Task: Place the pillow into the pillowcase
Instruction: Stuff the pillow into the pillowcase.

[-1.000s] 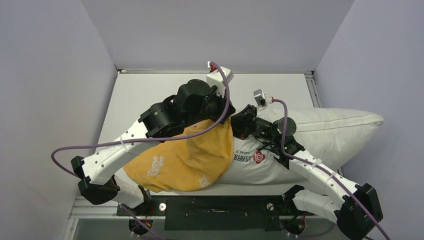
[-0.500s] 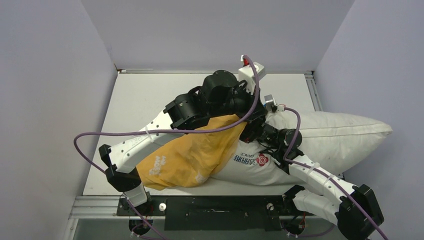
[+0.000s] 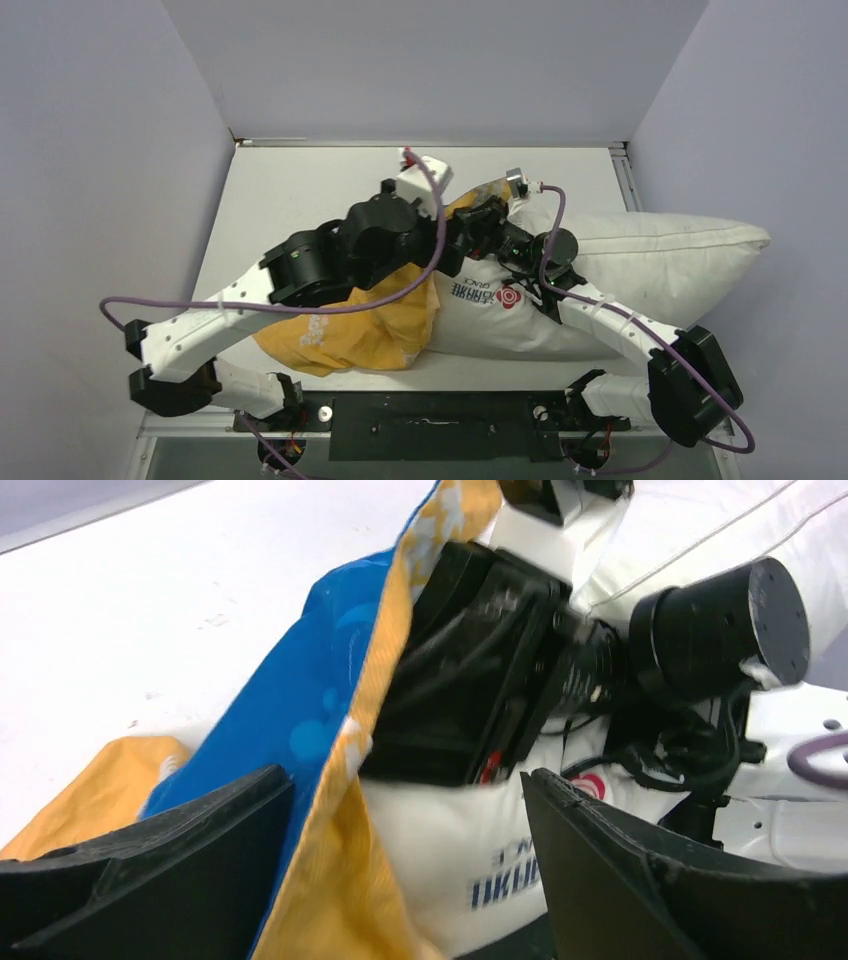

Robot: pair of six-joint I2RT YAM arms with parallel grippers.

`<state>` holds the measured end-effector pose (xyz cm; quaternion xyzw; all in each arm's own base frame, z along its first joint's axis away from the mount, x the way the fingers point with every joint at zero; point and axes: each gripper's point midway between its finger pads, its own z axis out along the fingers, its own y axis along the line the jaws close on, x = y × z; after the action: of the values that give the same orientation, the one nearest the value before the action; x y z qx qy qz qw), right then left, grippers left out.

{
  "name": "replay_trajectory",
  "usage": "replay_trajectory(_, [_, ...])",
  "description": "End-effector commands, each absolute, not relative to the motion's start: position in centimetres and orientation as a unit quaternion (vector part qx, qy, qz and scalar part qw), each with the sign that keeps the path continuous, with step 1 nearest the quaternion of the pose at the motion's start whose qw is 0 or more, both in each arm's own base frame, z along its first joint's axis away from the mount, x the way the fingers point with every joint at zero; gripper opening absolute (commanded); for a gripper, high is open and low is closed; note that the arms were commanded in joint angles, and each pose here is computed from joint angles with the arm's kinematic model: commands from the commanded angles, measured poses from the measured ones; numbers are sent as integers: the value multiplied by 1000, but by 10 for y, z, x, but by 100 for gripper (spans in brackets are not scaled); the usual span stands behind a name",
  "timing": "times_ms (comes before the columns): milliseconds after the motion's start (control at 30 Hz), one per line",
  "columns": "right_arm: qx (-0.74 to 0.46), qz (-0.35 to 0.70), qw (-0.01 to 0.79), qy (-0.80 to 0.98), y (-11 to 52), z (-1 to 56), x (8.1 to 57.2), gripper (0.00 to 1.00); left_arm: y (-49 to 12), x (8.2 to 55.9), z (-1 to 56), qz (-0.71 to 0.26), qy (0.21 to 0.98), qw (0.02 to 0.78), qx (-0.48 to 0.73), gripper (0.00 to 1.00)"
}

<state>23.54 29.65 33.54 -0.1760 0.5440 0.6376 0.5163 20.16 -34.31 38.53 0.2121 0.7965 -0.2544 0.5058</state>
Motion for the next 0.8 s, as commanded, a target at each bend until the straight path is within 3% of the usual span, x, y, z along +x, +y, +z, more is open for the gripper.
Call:
replay_trajectory(0, [-143,606,526,579,300,323,282,7,-281,194,417,-294,766,561,113,88])
replay_trajectory(233, [-141,616,499,593,312,306,307,7,-257,186,373,-294,777,550,87,88])
replay_trajectory(433, [-144,625,492,588,308,302,295,6,-238,215,398,-235,757,603,89,86])
replay_trajectory(533, [-146,624,490,591,305,302,288,6,-242,230,406,-210,754,612,112,92])
replay_trajectory(767, [-155,615,488,600,299,301,271,6,-275,249,411,-222,741,605,189,92])
